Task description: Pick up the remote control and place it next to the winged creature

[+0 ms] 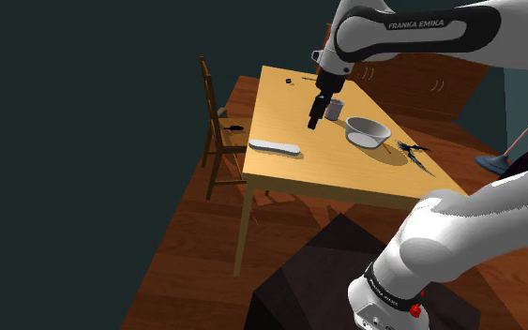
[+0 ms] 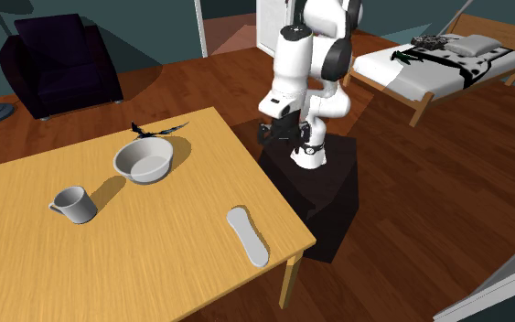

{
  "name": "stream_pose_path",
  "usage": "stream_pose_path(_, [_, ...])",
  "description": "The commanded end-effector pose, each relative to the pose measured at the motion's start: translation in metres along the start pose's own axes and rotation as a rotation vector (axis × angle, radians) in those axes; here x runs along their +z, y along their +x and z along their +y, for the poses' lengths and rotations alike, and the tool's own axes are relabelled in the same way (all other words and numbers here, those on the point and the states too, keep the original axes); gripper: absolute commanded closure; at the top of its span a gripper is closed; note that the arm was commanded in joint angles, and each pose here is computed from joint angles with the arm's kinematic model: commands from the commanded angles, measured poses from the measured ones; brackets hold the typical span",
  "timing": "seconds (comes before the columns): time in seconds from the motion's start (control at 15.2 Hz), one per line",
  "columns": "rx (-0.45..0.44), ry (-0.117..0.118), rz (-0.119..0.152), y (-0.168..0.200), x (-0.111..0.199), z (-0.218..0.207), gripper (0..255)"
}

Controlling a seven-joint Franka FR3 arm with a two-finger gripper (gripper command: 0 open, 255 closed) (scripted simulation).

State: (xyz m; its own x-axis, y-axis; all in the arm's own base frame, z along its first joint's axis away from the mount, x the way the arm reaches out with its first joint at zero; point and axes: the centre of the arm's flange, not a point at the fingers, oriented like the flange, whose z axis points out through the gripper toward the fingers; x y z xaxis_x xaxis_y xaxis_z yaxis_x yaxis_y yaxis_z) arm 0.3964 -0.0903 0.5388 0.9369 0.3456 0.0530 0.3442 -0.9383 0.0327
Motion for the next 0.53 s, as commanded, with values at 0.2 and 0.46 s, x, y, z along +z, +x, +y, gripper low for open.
stream_pose_path(0.2, [-0.096,0.004,-0.013,0.035,0.043,0.036,0])
stream_pose_path(0.46, [-0.171,0.009,-0.024,0.065,0.081,0.062,0])
